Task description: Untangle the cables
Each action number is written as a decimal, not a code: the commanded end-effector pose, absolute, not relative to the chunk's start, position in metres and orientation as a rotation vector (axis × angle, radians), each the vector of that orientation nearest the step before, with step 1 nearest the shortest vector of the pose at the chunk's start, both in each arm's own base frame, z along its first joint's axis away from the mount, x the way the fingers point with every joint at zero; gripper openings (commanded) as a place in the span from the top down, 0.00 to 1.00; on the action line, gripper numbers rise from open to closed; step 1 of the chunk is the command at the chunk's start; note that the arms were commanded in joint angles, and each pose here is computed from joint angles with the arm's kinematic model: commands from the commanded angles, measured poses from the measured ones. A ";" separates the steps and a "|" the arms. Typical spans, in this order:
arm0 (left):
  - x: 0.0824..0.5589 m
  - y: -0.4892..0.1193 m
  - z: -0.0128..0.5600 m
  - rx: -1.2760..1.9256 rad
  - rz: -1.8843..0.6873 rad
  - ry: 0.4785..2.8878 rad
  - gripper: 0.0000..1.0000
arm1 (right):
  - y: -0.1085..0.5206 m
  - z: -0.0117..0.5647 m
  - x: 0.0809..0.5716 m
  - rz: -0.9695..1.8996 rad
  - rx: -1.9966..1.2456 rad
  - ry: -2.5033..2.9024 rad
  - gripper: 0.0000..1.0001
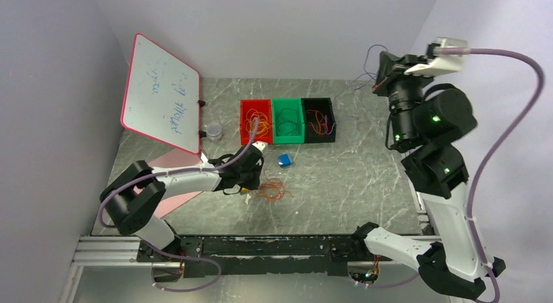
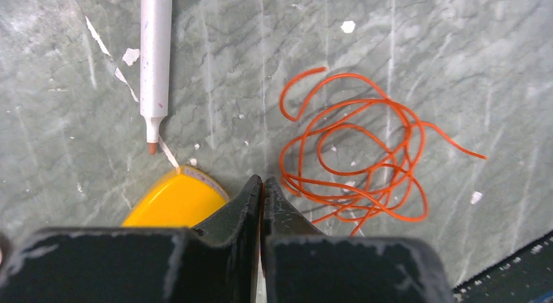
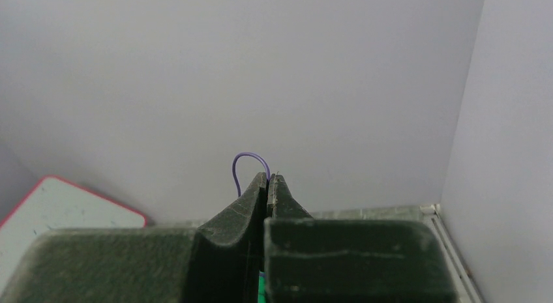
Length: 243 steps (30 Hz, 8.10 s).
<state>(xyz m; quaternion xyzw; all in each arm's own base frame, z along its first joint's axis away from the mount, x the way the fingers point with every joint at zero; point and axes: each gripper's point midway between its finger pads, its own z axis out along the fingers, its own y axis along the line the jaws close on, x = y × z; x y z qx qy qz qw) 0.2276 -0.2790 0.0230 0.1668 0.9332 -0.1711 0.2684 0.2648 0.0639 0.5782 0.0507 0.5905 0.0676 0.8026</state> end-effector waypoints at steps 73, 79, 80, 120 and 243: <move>0.215 -0.281 0.070 0.447 -0.610 2.400 0.93 | 0.229 0.131 0.491 0.362 -0.274 2.224 1.00; 0.216 -0.280 0.075 0.443 -0.611 2.391 0.93 | 0.235 0.088 0.496 0.329 -0.320 2.316 1.00; 0.216 -0.280 0.076 0.442 -0.611 2.391 0.93 | 0.236 0.082 0.496 0.319 -0.324 2.328 1.00; 0.224 -0.289 0.091 0.446 -0.624 2.357 0.93 | 0.205 0.189 0.369 0.512 -0.250 2.212 0.45; 0.222 -0.263 0.504 0.324 -0.892 1.635 0.93 | 0.197 0.240 0.237 0.632 -0.022 1.740 0.36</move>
